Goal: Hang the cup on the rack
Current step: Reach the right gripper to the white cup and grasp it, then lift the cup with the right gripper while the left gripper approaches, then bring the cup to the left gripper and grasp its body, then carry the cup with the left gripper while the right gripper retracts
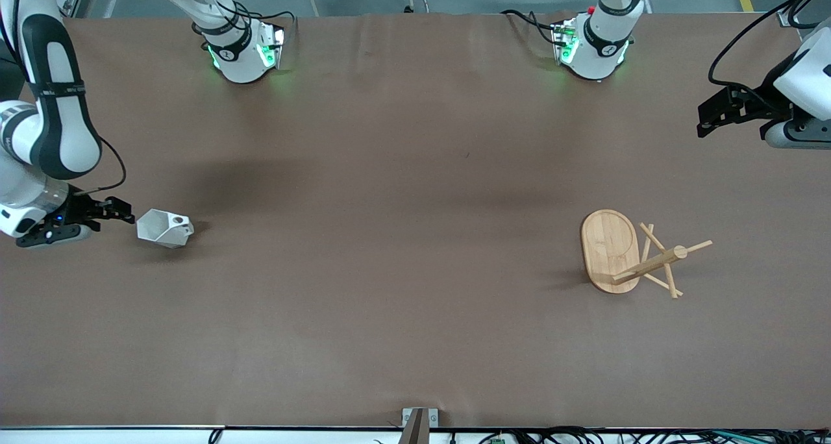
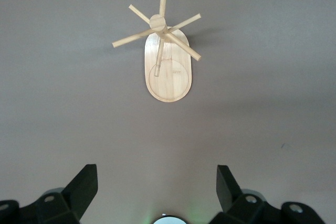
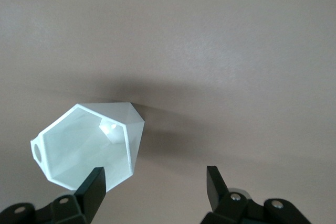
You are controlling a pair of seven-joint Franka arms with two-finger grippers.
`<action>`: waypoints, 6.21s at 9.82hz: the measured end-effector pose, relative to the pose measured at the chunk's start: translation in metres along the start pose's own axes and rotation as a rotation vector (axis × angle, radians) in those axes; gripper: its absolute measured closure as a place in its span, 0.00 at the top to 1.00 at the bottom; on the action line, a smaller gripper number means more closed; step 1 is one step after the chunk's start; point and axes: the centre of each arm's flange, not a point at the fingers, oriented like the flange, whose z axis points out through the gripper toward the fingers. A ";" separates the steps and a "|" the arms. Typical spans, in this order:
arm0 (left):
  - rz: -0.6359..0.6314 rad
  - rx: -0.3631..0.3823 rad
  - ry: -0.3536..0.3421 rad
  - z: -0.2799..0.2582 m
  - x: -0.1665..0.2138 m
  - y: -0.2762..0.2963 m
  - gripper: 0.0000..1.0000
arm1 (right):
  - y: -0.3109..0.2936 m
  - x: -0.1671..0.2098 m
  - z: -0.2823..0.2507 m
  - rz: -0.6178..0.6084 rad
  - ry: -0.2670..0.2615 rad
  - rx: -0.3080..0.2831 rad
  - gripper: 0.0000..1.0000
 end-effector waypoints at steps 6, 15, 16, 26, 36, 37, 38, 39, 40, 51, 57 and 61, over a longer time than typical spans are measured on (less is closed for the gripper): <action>0.145 -0.034 0.040 0.033 0.033 0.077 1.00 | -0.016 0.016 0.047 -0.043 0.031 -0.010 0.46; 0.741 -0.105 0.201 0.047 -0.001 0.281 1.00 | -0.118 0.036 -0.026 -0.041 -0.016 0.390 0.04; 0.812 -0.104 0.211 0.048 0.000 0.283 1.00 | -0.141 0.039 -0.035 -0.064 -0.031 0.455 0.04; 1.131 -0.197 0.241 0.058 -0.074 0.374 1.00 | -0.347 0.085 -0.073 -0.036 0.072 1.161 0.04; 1.178 -0.253 0.350 0.069 -0.094 0.417 1.00 | -0.465 0.060 -0.070 -0.176 -0.112 1.359 0.04; 1.179 -0.259 0.346 0.073 -0.092 0.419 1.00 | -0.472 0.060 -0.064 -0.167 -0.122 1.380 0.04; 1.180 -0.262 0.342 0.075 -0.092 0.420 1.00 | -0.478 0.061 -0.064 -0.149 -0.118 1.418 0.04; 1.181 -0.263 0.340 0.076 -0.092 0.420 1.00 | -0.486 0.063 -0.069 -0.128 -0.105 1.461 0.04; 1.181 -0.264 0.339 0.077 -0.091 0.420 1.00 | -0.495 0.065 -0.073 -0.109 -0.087 1.486 0.04; 1.199 -0.213 0.351 0.079 -0.077 0.406 0.73 | -0.528 0.066 -0.075 -0.033 -0.026 1.499 0.05; 1.161 -0.200 0.368 0.078 -0.064 0.395 0.73 | -0.513 0.087 -0.097 0.032 0.029 1.512 0.93; 1.032 -0.218 0.320 0.096 -0.043 0.375 0.73 | -0.422 0.112 -0.112 0.024 0.147 1.354 1.00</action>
